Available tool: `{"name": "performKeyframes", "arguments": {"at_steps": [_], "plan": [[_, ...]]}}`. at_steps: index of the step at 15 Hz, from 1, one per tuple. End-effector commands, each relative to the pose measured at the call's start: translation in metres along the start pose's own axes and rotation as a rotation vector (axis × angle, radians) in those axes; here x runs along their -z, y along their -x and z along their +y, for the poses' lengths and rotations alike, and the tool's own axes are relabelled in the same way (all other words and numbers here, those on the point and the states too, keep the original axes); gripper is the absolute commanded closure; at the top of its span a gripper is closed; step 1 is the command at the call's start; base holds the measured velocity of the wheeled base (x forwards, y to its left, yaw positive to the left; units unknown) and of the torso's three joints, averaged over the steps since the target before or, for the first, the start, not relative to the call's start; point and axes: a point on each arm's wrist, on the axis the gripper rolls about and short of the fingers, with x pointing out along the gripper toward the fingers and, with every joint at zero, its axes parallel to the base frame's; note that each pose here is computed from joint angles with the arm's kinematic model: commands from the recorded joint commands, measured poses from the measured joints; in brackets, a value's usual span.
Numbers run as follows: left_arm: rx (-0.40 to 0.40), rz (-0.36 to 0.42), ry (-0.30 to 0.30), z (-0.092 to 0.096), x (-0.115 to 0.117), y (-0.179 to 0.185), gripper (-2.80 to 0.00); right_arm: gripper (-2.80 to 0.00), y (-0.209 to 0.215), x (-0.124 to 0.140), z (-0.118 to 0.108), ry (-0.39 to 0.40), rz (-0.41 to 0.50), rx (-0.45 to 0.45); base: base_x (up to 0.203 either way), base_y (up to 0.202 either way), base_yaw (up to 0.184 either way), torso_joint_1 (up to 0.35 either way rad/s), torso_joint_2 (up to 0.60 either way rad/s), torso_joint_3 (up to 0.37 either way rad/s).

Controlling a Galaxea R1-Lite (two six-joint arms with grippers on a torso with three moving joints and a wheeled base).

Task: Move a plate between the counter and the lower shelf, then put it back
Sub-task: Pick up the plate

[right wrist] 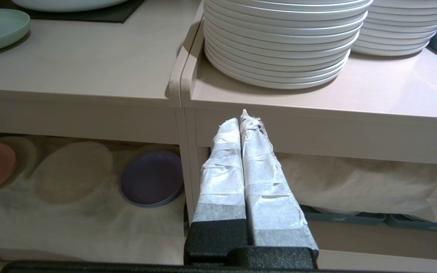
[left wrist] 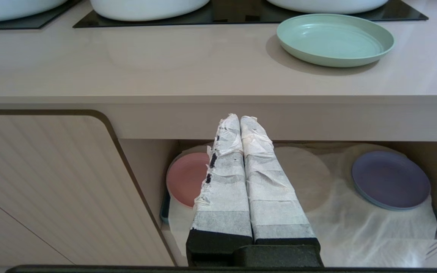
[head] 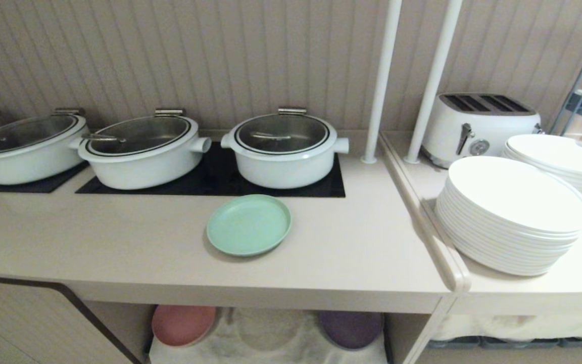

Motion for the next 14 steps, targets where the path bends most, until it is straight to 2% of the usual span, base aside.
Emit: {"name": "performKeyframes", "arguments": {"at_steps": [1,14], "plan": [[0.000,-0.001,0.000,0.0000,0.0000,0.0000,0.00,0.00,-0.0001,0.0000,0.0000,0.000,0.001,-0.001,0.000,0.000,0.000,0.000,0.00,0.000],[0.002,-0.001,0.000,0.0000,0.0000,0.0000,0.00,0.00,-0.0001,0.0000,0.0000,0.000,0.001,-0.001,0.000,0.000,0.000,0.000,0.00,0.000]]}}
